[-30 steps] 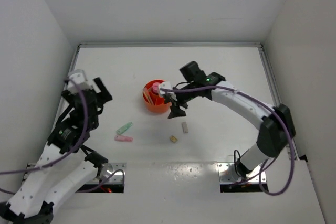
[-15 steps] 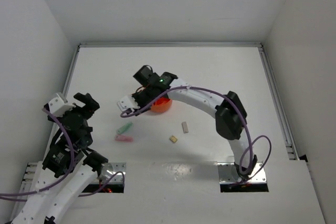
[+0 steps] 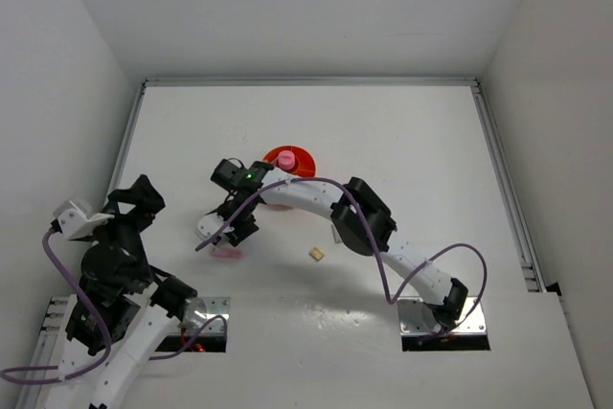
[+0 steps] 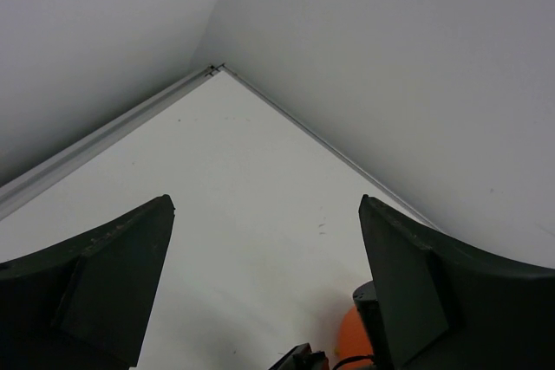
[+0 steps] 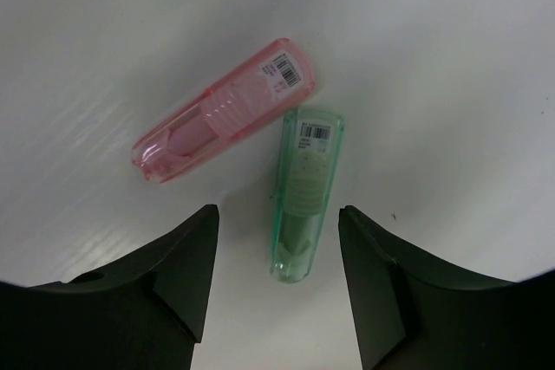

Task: Sort the stationery into containers
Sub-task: Pick up the stationery from the center of the board.

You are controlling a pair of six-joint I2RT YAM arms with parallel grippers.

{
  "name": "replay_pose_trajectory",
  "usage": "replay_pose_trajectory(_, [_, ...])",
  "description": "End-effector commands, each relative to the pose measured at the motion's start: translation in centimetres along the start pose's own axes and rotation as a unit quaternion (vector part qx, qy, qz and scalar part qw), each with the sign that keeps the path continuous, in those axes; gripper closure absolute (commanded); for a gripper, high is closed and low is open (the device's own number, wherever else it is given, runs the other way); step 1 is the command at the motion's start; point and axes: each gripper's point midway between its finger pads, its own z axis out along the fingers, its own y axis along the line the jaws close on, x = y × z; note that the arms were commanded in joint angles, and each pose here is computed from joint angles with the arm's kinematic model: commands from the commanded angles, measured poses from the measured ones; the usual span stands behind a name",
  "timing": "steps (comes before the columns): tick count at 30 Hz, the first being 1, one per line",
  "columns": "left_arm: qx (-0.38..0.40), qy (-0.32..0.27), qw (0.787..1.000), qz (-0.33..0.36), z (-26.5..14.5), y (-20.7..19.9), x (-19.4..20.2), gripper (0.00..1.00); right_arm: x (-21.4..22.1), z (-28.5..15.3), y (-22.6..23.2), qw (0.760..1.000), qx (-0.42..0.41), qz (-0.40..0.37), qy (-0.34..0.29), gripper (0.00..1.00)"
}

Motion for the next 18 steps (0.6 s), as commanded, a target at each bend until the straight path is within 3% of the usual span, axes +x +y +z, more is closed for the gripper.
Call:
replay_pose_trajectory(1, [0.015, -0.012, 1.000, -0.007, 0.0, -0.5, -0.5, 0.06, -2.4, -1.2, -2.3, 0.998, 0.023, -0.040, -0.031, 0.42])
replay_pose_trajectory(18, [0.029, -0.006, 1.000, -0.002, -0.1, -1.0, -0.3, 0.05, 0.0, 2.1, -0.7, 0.999, -0.018, -0.009, -0.028, 0.42])
